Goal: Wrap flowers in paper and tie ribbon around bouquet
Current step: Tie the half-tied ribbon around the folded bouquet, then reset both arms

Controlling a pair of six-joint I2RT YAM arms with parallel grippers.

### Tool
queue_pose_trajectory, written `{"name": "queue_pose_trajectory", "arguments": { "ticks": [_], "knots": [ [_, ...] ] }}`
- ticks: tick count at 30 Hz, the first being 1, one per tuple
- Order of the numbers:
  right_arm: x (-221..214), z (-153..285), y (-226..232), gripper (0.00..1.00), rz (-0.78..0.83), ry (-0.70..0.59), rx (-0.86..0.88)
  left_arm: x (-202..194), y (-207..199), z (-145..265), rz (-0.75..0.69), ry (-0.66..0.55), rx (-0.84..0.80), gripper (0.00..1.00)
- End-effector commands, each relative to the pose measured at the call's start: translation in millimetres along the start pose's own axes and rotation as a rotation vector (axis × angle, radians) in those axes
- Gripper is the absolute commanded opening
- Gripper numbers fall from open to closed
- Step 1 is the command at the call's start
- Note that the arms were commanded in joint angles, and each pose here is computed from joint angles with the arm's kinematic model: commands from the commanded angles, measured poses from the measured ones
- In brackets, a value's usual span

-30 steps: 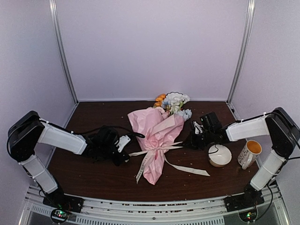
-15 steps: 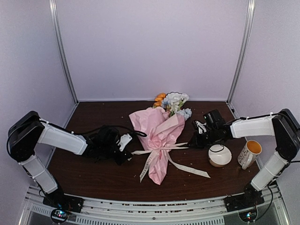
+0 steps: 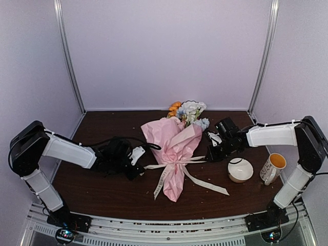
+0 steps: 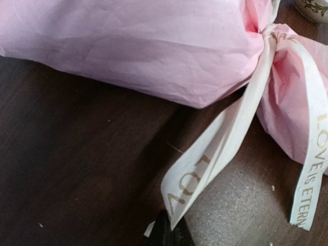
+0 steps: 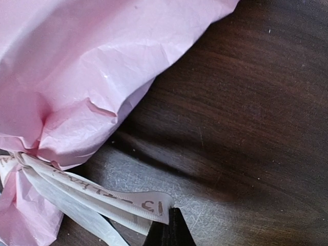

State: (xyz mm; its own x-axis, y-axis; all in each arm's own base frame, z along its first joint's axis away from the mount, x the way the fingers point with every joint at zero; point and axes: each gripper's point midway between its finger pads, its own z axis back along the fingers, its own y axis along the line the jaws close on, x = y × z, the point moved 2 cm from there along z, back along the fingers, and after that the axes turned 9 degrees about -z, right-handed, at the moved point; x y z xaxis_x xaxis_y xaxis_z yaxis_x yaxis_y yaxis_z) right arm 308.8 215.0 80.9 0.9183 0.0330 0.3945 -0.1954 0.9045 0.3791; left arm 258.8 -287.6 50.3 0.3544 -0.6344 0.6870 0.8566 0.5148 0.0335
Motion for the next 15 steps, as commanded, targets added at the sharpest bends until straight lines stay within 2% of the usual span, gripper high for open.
{"name": "queue_pose_trajectory", "arguments": {
  "ticks": [1,4,5,6,8,9,10,11,12,15],
  "knots": [
    [-3,-9,-27,0.0,-0.037,0.009,-0.136,-24,8,-3,0.008,0.104,0.026,0.0],
    [1,-5,-18,0.0,-0.042,-0.006,-0.087,-18,2,-1,-0.011,0.083,-0.012,0.0],
    [3,-3,-12,0.05,-0.038,-0.007,-0.06,-14,-1,1,-0.023,0.068,-0.039,0.0],
    [5,0,-7,0.16,-0.033,-0.007,-0.032,-9,-5,3,-0.035,0.051,-0.065,0.06],
    [12,10,2,0.39,-0.034,-0.032,0.008,0,-11,8,-0.053,0.02,-0.107,0.37],
    [17,17,2,0.51,-0.05,-0.058,0.017,5,-13,12,-0.061,-0.001,-0.119,0.49],
    [23,24,1,0.68,-0.073,-0.09,0.027,11,-15,17,-0.069,-0.025,-0.126,0.56],
    [30,33,-1,0.9,-0.097,-0.134,0.045,16,-16,24,-0.076,-0.047,-0.129,0.63],
    [36,43,-4,0.99,-0.123,-0.179,0.066,22,-16,30,-0.084,-0.071,-0.125,0.69],
    [57,75,-11,1.0,-0.156,-0.324,0.109,38,-14,50,-0.111,-0.126,-0.096,0.78]
  ]
}}
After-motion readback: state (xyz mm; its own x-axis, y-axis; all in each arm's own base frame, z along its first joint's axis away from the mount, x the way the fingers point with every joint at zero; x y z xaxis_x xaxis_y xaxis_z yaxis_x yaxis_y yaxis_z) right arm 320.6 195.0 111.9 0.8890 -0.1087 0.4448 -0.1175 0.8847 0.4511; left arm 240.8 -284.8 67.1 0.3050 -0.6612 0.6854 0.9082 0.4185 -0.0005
